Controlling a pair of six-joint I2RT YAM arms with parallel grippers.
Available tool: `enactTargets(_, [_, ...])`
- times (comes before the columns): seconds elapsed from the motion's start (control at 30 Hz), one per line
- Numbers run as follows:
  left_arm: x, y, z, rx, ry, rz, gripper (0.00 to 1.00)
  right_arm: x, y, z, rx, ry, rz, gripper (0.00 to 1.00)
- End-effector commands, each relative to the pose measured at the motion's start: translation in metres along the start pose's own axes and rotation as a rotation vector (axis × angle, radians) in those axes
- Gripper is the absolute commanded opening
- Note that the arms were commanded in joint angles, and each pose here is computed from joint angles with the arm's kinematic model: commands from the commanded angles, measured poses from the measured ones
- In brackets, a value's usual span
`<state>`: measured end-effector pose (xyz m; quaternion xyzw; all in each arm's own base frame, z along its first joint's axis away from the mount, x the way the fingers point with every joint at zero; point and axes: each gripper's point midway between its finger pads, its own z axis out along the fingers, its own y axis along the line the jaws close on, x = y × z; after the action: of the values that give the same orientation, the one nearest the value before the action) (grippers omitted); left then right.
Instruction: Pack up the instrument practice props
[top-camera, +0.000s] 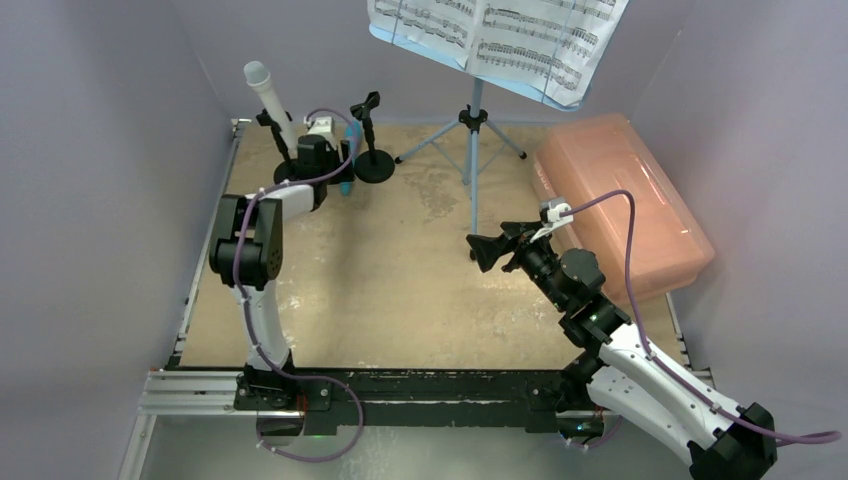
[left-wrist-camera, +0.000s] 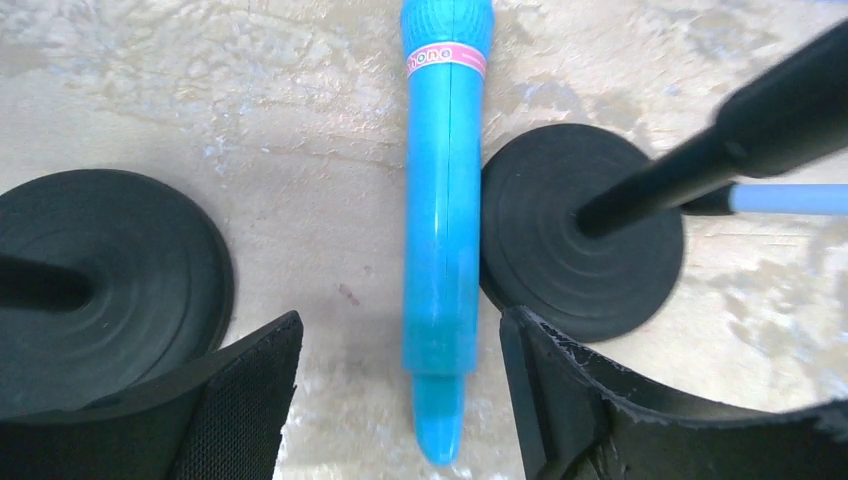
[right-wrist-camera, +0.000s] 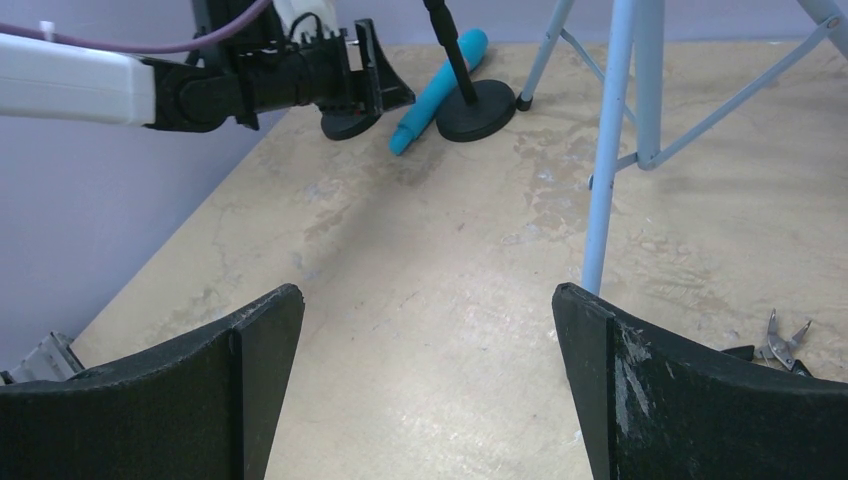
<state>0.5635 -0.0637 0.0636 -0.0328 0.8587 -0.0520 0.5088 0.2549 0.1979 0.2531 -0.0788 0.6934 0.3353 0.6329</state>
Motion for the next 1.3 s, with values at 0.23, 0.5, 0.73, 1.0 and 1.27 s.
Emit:
enactTargets(0.23, [-0.049, 0.014, -0.091, -0.054, -0.304, -0.11, 0.72, -0.013, 0.005, -0.001, -0.016, -0.048, -0.014, 0.98])
enactTargets(0.5, [-0.055, 0.057, -0.121, -0.205, -0.438, -0.192, 0.74, -0.01, 0.005, 0.001, -0.023, -0.045, -0.013, 0.98])
enactTargets(0.73, [-0.072, 0.091, -0.122, -0.124, -0.553, -0.226, 0.76, -0.008, 0.006, 0.002, -0.029, -0.041, -0.014, 0.98])
enactTargets(1.0, [-0.084, 0.105, -0.097, 0.047, -0.533, -0.079, 0.76, -0.007, 0.005, 0.003, -0.026, -0.037, -0.018, 0.98])
enactTargets(1.27, [-0.089, 0.121, -0.075, 0.153, -0.526, -0.01, 0.74, -0.004, 0.003, 0.006, -0.016, -0.025, -0.024, 0.98])
